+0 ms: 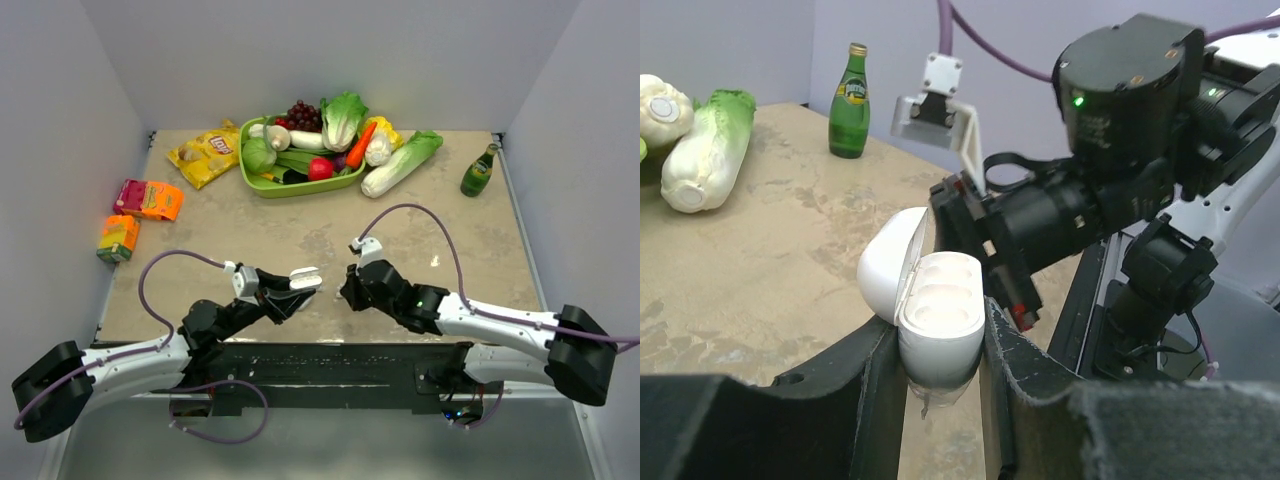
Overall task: Insert the wireless bluetooth earbuds into the charging case
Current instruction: Pick up the earbud from the center of the board, then place the earbud in the charging case.
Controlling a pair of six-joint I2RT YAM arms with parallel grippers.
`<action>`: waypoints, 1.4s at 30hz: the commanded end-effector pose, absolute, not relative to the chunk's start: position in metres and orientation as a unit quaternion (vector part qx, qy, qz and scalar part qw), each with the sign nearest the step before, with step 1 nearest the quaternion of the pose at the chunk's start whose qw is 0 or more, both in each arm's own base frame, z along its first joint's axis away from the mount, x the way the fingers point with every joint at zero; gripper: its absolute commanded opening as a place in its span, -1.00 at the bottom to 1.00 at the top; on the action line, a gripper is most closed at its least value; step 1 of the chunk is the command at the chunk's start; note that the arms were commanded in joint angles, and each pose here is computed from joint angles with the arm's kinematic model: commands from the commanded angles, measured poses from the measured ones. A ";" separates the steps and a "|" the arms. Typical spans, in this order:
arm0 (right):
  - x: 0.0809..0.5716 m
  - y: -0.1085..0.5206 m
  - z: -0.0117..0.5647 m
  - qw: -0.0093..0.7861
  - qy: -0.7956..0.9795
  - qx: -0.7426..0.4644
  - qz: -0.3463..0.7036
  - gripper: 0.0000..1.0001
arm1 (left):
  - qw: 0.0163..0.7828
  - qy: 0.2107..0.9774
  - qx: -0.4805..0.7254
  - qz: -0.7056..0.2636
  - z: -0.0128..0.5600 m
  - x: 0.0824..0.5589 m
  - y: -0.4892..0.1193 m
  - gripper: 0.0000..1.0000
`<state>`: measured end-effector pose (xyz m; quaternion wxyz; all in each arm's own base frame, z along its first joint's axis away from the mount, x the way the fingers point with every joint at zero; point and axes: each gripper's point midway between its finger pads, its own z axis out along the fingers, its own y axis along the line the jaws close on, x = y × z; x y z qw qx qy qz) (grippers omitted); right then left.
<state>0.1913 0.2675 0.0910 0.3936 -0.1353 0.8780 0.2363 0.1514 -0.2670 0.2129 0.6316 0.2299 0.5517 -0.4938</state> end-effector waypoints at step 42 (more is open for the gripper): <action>0.113 0.272 0.286 0.440 0.710 -0.497 0.236 -1.00 | 0.386 0.680 0.483 -0.395 0.199 0.122 -0.296 -1.00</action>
